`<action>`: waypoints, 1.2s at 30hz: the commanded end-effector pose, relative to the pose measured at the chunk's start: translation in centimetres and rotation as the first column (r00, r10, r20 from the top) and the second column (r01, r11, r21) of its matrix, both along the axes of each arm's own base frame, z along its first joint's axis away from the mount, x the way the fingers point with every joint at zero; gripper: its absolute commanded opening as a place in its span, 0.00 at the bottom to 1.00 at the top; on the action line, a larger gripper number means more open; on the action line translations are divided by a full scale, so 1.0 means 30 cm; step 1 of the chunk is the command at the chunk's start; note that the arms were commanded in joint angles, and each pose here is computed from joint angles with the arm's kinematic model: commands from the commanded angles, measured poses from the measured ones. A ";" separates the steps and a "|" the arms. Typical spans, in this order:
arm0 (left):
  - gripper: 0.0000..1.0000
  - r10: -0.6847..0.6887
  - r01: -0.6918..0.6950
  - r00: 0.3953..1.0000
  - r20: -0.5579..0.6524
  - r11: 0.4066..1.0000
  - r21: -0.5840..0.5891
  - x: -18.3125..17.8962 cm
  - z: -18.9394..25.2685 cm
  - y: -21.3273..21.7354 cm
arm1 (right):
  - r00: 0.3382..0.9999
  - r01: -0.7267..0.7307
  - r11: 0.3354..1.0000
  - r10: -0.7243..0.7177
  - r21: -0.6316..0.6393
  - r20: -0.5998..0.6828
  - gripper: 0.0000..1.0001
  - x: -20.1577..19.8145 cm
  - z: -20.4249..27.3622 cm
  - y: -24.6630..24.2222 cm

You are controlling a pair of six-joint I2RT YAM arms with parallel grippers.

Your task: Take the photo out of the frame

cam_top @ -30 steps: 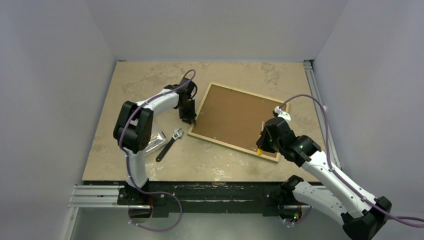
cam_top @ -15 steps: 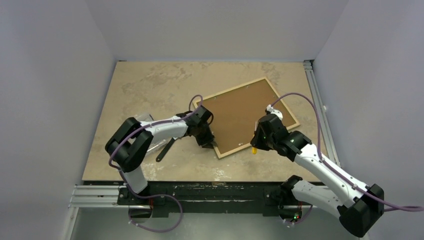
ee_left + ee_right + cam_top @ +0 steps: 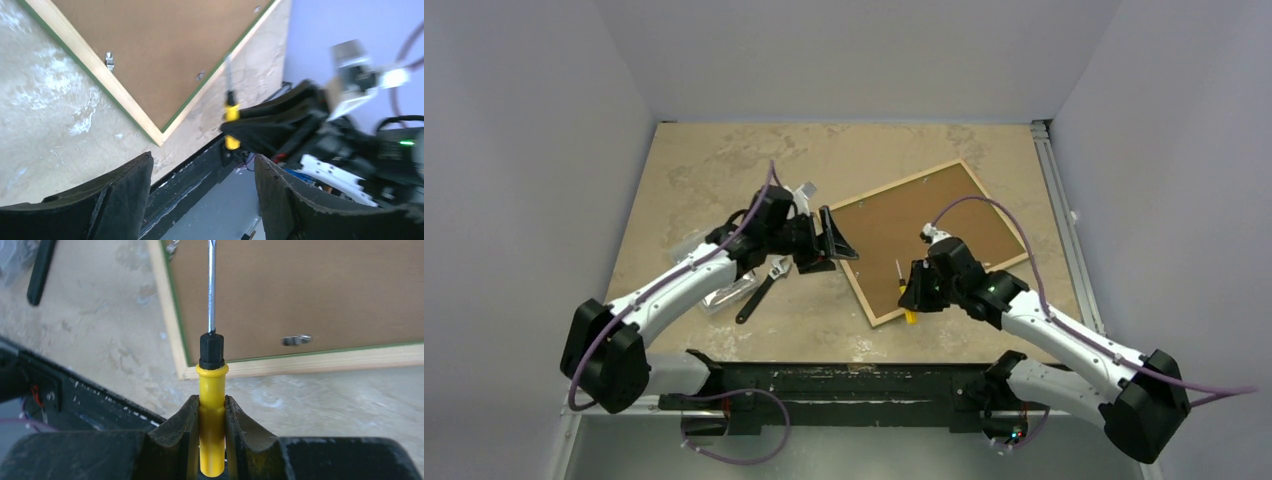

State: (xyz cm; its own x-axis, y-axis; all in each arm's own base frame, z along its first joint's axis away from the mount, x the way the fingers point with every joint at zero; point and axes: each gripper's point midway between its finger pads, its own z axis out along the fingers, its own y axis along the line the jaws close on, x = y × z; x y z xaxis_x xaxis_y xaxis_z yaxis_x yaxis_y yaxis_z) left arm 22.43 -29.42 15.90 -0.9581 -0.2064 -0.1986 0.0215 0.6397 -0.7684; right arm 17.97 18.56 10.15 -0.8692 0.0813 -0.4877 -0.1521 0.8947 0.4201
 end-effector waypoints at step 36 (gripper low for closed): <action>0.25 0.080 -0.075 0.979 0.187 0.997 -0.034 -0.034 0.068 0.190 | 0.919 -0.393 0.686 0.315 0.612 0.237 0.00 -0.154 0.303 0.640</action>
